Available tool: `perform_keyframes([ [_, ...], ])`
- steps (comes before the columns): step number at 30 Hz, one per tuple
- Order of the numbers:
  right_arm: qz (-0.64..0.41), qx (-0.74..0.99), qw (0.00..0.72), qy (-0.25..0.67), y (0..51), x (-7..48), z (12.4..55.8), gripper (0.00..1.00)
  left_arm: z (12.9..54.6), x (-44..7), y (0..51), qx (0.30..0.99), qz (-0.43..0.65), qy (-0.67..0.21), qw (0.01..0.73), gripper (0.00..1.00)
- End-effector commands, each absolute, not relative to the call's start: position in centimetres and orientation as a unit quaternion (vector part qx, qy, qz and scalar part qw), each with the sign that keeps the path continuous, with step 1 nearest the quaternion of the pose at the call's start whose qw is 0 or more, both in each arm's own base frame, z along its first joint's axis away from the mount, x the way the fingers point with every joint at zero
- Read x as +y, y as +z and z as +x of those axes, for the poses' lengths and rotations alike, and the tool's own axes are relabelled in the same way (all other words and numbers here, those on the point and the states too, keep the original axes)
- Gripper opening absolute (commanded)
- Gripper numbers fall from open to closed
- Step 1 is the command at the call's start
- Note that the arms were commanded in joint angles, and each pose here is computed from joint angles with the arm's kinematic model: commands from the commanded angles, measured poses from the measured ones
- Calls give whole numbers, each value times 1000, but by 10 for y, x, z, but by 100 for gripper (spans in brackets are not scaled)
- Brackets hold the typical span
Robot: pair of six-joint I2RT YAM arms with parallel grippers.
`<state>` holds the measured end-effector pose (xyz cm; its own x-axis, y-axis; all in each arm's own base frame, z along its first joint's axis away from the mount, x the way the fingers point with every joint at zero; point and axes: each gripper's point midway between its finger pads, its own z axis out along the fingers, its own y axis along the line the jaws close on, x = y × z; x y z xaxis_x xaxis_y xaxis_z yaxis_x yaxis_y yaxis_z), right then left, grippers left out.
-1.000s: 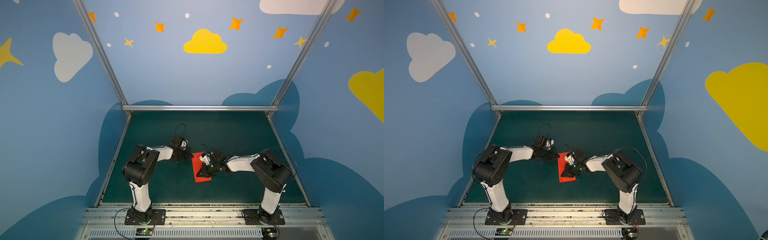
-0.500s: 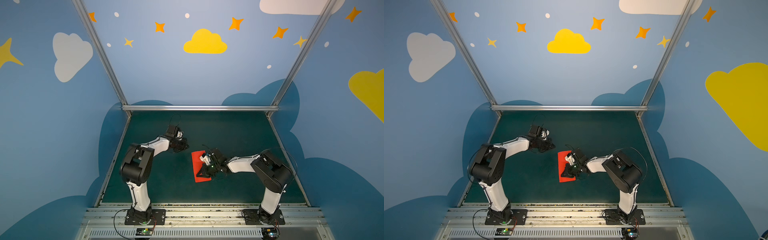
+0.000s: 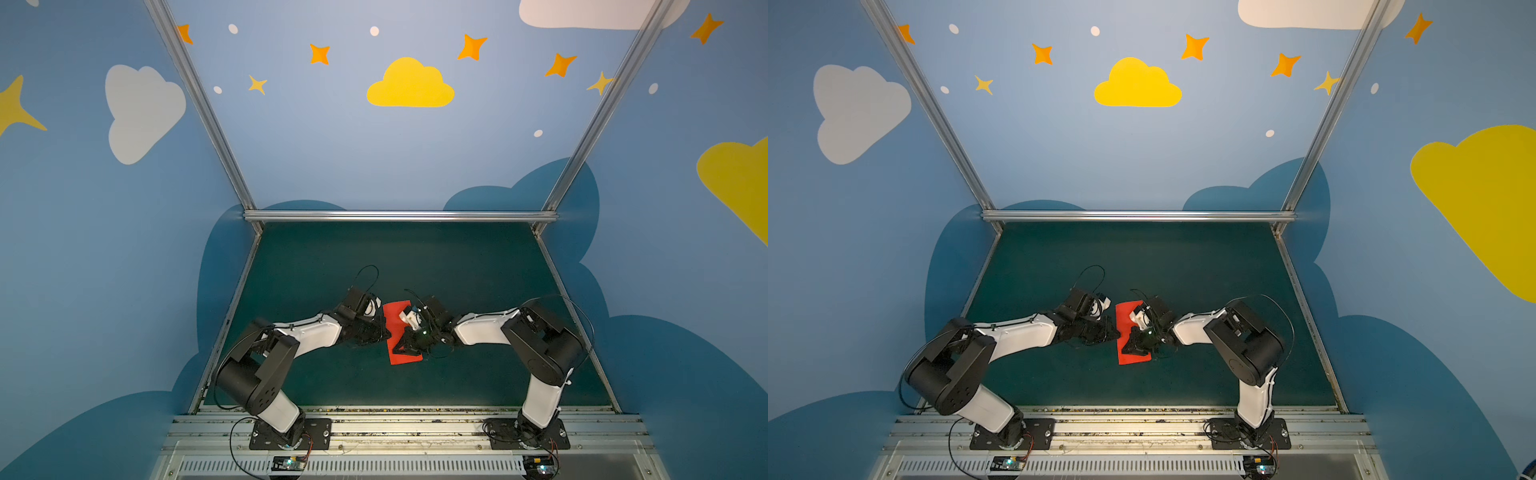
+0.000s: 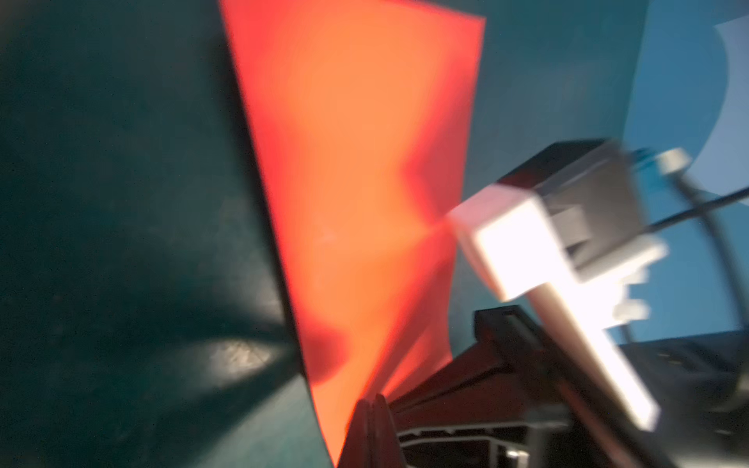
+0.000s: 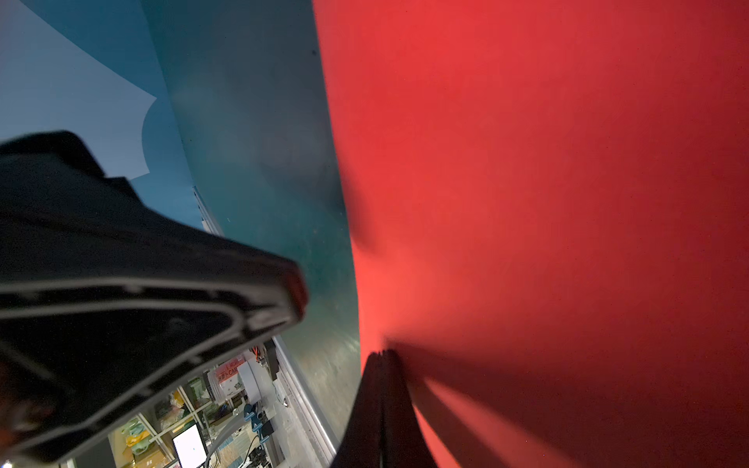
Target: Fold a paper plane with a square sheet of paper (fold left side to right side)
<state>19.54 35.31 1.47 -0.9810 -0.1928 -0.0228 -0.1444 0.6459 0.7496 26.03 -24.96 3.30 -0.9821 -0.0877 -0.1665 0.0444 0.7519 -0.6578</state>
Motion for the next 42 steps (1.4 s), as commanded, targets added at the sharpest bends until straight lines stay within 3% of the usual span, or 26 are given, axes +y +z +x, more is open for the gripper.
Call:
perform_keyframes([
  [1,57,-945,70,-315,-34,317,179,0,268,-256,31,925,-12,-363,108,3],
  [18,57,-946,69,-310,-34,314,177,0,295,-226,-1,937,-65,-326,107,3],
  [42,59,-945,64,-315,-27,315,178,0,367,-179,-34,945,-141,-279,93,3],
])
